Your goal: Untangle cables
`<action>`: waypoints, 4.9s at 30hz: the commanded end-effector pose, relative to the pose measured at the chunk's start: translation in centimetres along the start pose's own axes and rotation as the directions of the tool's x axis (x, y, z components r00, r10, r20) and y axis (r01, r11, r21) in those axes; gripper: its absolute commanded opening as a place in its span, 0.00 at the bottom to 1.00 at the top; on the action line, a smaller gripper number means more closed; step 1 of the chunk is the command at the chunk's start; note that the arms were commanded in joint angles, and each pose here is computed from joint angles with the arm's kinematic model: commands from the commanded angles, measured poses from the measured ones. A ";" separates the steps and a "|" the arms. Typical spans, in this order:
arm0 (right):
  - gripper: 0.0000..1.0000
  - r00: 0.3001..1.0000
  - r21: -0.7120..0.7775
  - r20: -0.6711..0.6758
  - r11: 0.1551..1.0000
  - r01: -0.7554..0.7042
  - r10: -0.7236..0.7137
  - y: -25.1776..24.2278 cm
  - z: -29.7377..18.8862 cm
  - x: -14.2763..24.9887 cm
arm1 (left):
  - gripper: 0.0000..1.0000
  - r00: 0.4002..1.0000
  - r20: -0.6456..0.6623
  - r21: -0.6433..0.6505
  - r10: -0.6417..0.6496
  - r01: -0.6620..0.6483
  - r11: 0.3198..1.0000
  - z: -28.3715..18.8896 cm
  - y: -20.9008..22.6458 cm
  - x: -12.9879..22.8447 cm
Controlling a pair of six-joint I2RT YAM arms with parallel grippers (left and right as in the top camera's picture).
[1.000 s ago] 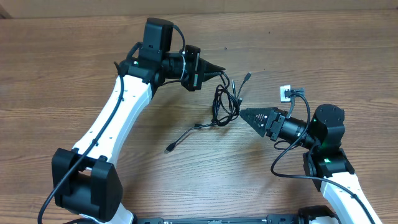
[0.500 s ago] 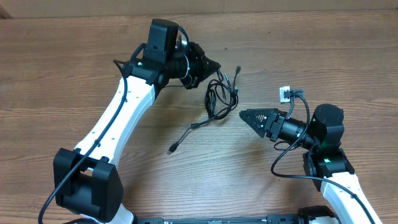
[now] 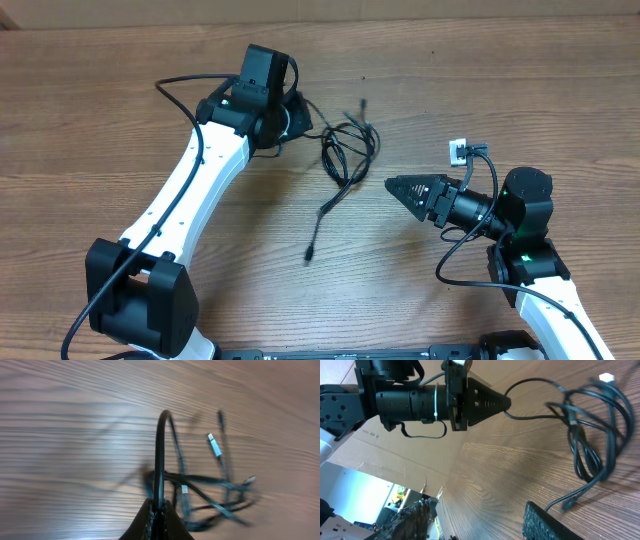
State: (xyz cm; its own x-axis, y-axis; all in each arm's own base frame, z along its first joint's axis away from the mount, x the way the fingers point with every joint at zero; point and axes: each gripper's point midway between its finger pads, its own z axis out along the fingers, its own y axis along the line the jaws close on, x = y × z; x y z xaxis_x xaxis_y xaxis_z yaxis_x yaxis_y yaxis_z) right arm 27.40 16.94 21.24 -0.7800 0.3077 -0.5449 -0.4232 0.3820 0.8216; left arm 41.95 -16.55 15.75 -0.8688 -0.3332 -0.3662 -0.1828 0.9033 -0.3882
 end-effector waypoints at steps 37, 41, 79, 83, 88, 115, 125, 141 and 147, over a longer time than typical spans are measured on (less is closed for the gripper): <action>0.59 1.000 0.033 -0.003 0.999 -0.015 0.015 -0.4 0.1 0.0 | 0.04 0.849 0.080 -0.532 -0.523 0.480 0.697 -5.1 10.4 6.7; 0.59 1.000 0.048 0.003 0.999 -0.013 0.013 -0.7 0.1 0.0 | 0.04 0.853 0.093 -0.541 -0.514 0.476 0.693 -5.2 10.7 6.6; 0.65 0.991 0.212 -0.126 0.977 -0.026 0.054 -4.7 -0.7 4.3 | 0.93 0.728 0.210 -0.720 -0.652 0.567 0.401 -9.4 13.9 11.0; 0.66 0.990 0.215 -0.130 0.976 -0.026 0.055 -4.8 -0.8 4.4 | 1.00 0.733 0.205 -0.711 -0.648 0.567 0.416 -9.1 13.5 11.0; 0.69 0.989 0.216 -0.136 0.976 -0.021 0.051 -4.8 -0.8 4.6 | 1.00 0.835 0.088 -0.685 -0.544 0.447 0.575 -7.7 12.1 10.3; 0.70 0.988 0.221 -0.145 0.975 -0.022 0.055 -5.0 -0.9 4.9 | 0.83 0.670 -0.676 -0.371 0.308 -0.670 0.644 1.4 11.9 12.3; 0.70 0.988 0.223 -0.145 0.975 -0.021 0.054 -5.0 -0.9 4.8 | 0.74 0.489 -0.793 -0.222 0.364 -0.787 0.575 3.8 13.3 14.0; 0.70 0.989 0.237 -0.137 0.971 -0.019 0.053 -5.2 -0.9 4.7 | 0.04 0.530 -0.737 -0.107 0.418 -0.703 0.703 6.6 10.0 15.1; 0.70 0.989 0.236 -0.137 0.972 -0.019 0.052 -5.2 -0.9 4.7 | 0.04 0.667 -0.622 -0.163 0.411 -0.623 0.765 5.3 5.5 10.8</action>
State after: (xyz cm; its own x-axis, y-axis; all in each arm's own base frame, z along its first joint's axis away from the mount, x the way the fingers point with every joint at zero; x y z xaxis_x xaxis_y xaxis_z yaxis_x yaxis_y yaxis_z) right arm 25.11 15.52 13.87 -0.8699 0.2096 -0.4464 -0.2641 0.5665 0.7806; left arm 31.16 -14.22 2.22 -0.8947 0.3747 0.2431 0.4088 0.9063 0.1073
